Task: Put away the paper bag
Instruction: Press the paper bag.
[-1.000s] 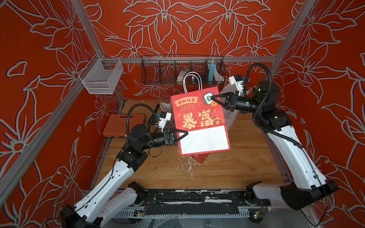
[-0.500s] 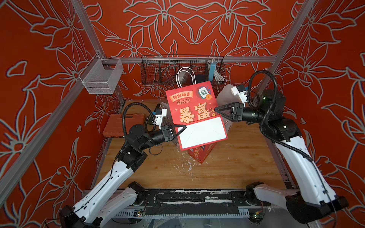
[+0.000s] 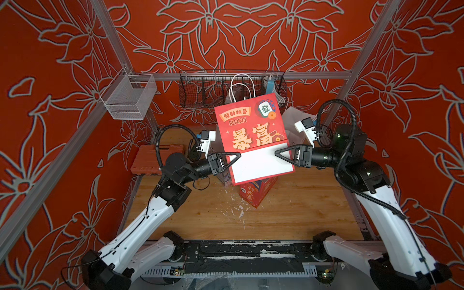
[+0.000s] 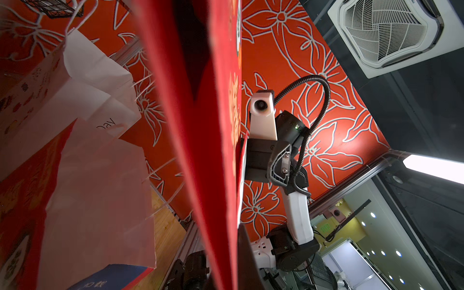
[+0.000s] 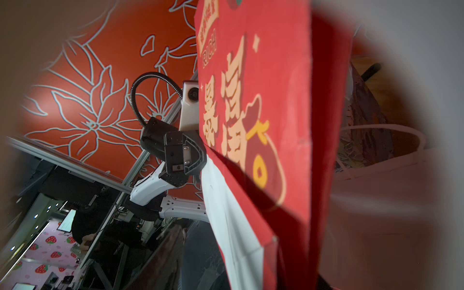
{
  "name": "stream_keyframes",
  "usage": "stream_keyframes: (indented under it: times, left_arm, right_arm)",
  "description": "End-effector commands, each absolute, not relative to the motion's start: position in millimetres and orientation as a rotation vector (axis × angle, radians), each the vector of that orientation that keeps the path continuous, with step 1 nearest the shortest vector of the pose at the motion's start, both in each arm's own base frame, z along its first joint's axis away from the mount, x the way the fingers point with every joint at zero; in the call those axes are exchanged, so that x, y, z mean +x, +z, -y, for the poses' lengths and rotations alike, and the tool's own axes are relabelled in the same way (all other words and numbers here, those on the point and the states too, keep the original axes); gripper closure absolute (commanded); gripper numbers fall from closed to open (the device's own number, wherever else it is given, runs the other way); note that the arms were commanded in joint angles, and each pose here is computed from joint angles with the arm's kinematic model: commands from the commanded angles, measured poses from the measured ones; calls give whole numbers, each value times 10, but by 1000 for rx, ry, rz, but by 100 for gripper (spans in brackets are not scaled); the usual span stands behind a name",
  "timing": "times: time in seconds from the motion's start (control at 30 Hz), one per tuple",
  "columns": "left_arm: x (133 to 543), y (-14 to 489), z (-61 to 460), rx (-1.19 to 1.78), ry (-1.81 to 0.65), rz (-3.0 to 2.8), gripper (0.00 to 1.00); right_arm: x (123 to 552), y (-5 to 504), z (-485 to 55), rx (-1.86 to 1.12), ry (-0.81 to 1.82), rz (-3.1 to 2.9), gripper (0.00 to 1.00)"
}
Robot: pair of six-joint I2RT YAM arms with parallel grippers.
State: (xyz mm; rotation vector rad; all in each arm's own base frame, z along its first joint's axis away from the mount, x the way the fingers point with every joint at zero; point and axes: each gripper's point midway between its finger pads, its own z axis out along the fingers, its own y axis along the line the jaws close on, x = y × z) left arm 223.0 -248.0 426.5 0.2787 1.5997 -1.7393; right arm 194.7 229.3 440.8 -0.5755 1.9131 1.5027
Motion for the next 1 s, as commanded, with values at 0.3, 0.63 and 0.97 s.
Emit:
stream_keyframes:
  times: [0.3, 0.63, 0.97]
  left_arm:
    - [2078, 4437, 2362, 339, -1623, -1511, 50]
    - [2266, 4514, 2259, 223, -1571, -1445, 100]
    - [2375, 4605, 1936, 76, -1368, -1455, 89]
  right_arm:
    - [1880, 4263, -2435, -618, 1473, -1881, 100]
    - [1691, 4052, -2440, -669, 1522, -1910, 100]
    - [1567, 4046, -2436, -727, 1522, -1890, 100]
